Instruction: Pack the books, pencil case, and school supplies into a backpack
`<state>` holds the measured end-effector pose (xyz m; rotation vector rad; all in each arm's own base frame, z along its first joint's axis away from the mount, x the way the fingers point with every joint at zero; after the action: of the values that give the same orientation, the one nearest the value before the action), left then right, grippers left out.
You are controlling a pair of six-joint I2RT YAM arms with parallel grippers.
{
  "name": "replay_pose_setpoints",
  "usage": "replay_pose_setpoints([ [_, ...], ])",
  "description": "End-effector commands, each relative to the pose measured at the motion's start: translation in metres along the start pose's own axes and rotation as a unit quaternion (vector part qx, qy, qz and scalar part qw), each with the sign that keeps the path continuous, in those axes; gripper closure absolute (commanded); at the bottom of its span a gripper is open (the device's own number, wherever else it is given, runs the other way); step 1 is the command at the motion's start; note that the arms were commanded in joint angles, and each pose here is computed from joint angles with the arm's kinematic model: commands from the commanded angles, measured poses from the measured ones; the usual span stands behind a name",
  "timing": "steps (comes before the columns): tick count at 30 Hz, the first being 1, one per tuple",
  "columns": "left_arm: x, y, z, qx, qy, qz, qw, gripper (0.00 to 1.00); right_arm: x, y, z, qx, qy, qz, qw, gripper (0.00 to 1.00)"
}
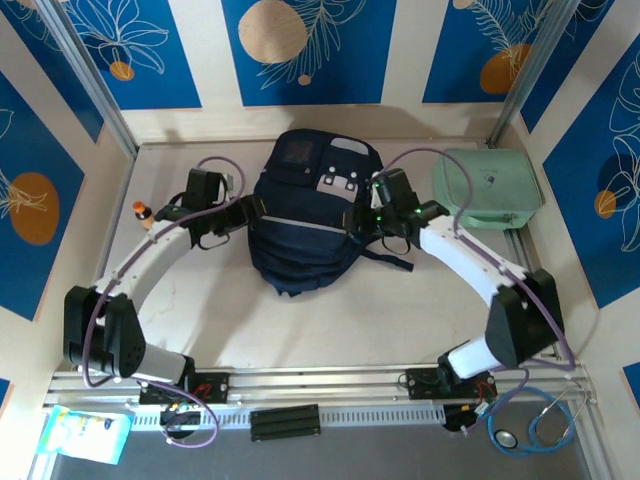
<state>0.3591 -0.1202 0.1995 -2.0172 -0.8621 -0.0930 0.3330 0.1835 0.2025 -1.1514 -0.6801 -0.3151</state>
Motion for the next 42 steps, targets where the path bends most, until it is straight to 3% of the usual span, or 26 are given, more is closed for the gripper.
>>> replay_pose_setpoints([
  [1,0.029,-0.029,0.010,0.065,0.040,-0.086,0.993,0.19,0.035,-0.046,-0.009,-0.045,-0.018,-0.097,0.994,0.29],
  [5,0.050,-0.054,0.019,0.102,0.064,-0.174,0.977,0.12,0.044,-0.083,-0.043,-0.127,-0.006,-0.170,0.977,0.14],
  [7,0.057,-0.067,0.034,0.138,0.070,-0.231,0.961,0.02,0.042,-0.100,-0.062,-0.159,0.009,-0.204,0.966,0.07],
  [9,0.061,-0.080,0.051,0.168,0.077,-0.288,0.940,0.00,0.036,-0.111,-0.081,-0.195,0.025,-0.230,0.953,0.01],
  [12,0.058,-0.090,0.076,0.200,0.104,-0.353,0.908,0.00,0.019,-0.117,-0.110,-0.242,0.045,-0.249,0.937,0.01],
  [18,0.047,-0.075,0.111,0.252,0.161,-0.383,0.874,0.00,-0.032,-0.104,-0.157,-0.325,0.031,-0.240,0.914,0.01],
  [22,0.042,-0.056,0.124,0.246,0.181,-0.386,0.871,0.01,-0.066,-0.092,-0.192,-0.361,0.083,-0.220,0.902,0.01],
  [26,0.035,-0.038,0.134,0.234,0.202,-0.375,0.874,0.01,-0.079,-0.072,-0.206,-0.366,0.073,-0.219,0.901,0.01],
  [31,0.030,-0.018,0.133,0.169,0.219,-0.384,0.881,0.01,-0.070,-0.049,-0.200,-0.324,0.024,-0.234,0.916,0.01],
  [35,0.025,-0.012,0.129,0.119,0.241,-0.401,0.876,0.01,-0.061,-0.036,-0.183,-0.265,-0.046,-0.271,0.924,0.01],
  [42,0.027,0.000,0.138,0.065,0.232,-0.371,0.897,0.00,-0.054,-0.013,-0.176,-0.204,-0.082,-0.277,0.935,0.01],
])
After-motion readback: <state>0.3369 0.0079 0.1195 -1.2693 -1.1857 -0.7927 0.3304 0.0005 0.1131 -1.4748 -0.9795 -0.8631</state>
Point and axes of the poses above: each hand's point on the last joint's axis, 136 mm out from that joint toward the fingers, its own y axis out along the fingers, its own z axis along the line the jaws close on, x = y × z, the point moved 3 cm from there along -y, back along the fingers, and after that the axes turned 13 degrees about -y, right-handed, at the moved point
